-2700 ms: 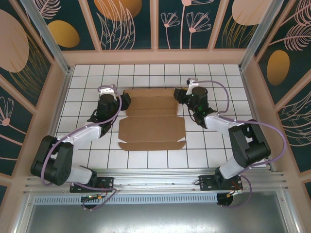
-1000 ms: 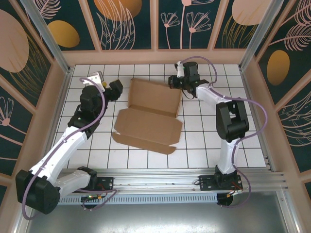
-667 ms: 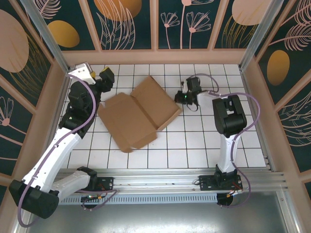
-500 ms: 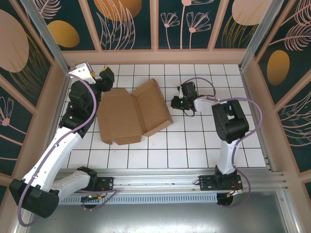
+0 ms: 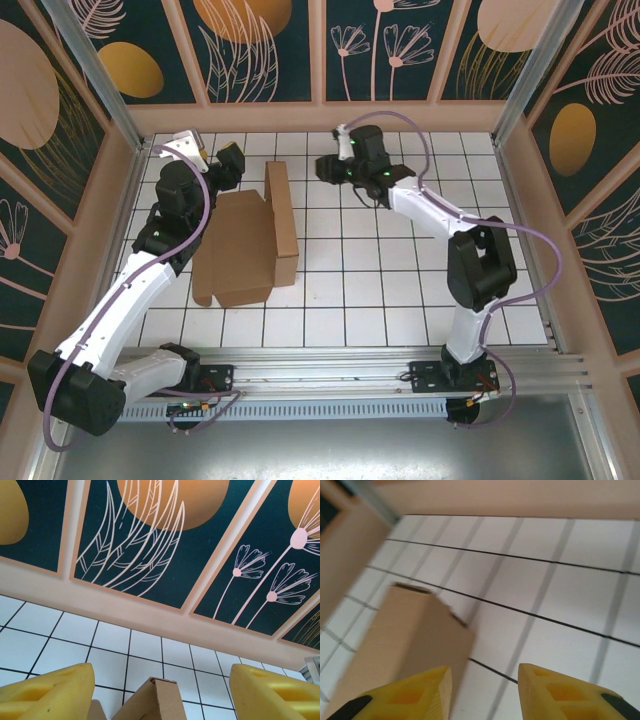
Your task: Fold the paper box
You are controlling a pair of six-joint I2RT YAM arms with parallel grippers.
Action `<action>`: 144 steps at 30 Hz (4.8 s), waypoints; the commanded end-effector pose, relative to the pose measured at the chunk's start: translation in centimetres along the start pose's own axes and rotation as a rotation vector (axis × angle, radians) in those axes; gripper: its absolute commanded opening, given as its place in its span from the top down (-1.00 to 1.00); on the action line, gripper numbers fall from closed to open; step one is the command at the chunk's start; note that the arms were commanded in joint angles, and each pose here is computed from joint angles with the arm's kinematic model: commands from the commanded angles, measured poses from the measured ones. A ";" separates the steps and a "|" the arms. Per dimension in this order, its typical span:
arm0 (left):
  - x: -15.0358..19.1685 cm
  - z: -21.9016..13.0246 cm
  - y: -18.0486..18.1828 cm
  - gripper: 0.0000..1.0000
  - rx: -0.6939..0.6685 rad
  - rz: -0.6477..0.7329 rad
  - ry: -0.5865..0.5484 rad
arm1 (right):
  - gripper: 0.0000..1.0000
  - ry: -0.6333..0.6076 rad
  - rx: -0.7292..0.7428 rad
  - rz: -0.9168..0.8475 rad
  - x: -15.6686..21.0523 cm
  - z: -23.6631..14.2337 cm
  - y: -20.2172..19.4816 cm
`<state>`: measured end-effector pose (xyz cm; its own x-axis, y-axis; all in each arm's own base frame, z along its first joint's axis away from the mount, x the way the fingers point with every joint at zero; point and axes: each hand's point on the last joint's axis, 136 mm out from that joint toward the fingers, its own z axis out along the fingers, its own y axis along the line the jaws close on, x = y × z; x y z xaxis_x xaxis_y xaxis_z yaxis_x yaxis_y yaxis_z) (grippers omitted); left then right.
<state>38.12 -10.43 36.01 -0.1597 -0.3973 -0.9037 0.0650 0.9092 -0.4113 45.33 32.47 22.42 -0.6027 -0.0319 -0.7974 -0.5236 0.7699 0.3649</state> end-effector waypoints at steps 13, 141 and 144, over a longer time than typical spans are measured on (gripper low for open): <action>-0.8 -1.1 1.3 -0.43 -0.060 -0.008 -0.040 | 0.17 0.184 -0.189 -0.148 4.2 5.8 10.5; 1.5 -0.7 -4.9 -0.23 0.263 -0.008 0.118 | -0.45 0.418 -0.082 -0.459 11.3 0.1 -5.2; 1.6 -0.9 -4.7 -0.24 0.261 -0.006 0.115 | -0.45 0.458 -0.023 -0.466 12.3 1.8 -6.9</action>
<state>37.24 -15.10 35.64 -0.3020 -0.3586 -0.8833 0.2824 0.8513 -0.4421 44.27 28.33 13.91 -0.4456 -0.5491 -0.7071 -0.7772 0.6293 0.0011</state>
